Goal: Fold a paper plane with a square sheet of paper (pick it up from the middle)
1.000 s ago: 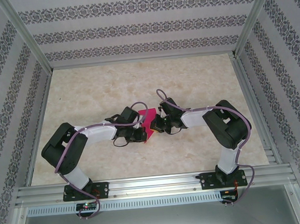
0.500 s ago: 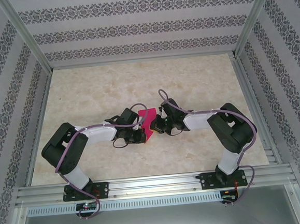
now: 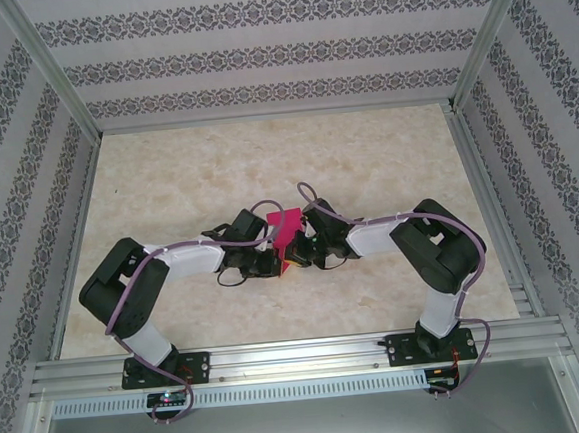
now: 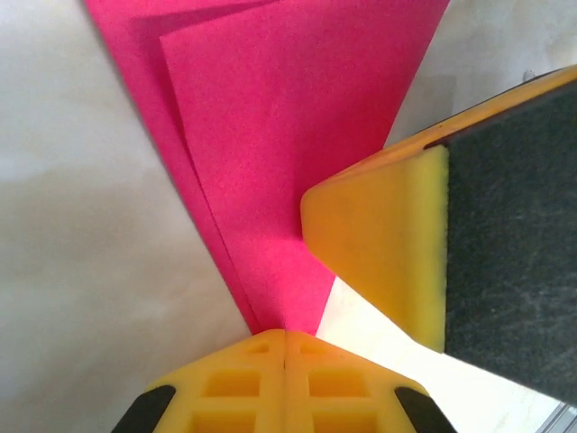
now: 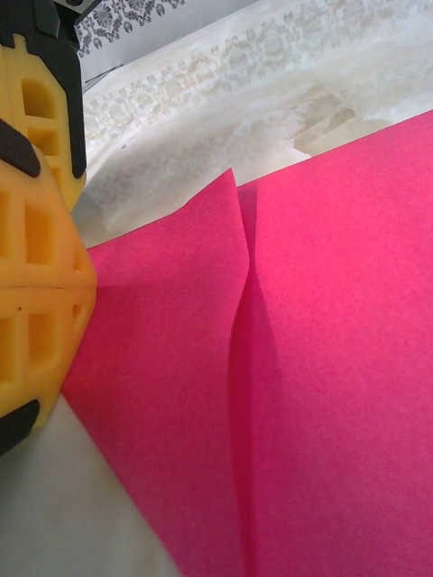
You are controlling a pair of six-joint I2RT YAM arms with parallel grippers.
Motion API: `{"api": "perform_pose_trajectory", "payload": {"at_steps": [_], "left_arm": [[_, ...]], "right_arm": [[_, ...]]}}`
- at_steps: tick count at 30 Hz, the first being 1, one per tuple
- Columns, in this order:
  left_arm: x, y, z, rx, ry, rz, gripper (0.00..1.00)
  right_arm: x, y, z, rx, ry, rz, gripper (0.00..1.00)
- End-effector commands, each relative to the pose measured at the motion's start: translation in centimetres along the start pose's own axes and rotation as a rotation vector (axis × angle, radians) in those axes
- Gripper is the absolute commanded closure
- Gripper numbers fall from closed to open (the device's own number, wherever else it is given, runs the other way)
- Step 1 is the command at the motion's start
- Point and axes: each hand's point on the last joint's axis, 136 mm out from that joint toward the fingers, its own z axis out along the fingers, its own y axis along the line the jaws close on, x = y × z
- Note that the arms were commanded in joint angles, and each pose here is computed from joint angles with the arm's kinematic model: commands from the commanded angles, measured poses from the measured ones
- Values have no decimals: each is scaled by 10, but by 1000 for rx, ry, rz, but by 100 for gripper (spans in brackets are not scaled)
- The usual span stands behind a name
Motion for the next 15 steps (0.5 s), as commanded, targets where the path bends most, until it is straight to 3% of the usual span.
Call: {"api": "perform_pose_trajectory", "payload": {"at_steps": [1, 6, 15], "left_arm": [[-8, -17, -9, 51, -60, 45, 100], [-16, -34, -14, 130, -98, 81, 98], [-2, -12, 5, 64, -25, 28, 100]], "right_arm": [[3, -23, 8, 94, -2, 18, 97], [2, -23, 7, 94, -8, 14, 97], [1, -20, 6, 86, -11, 10, 97]]}}
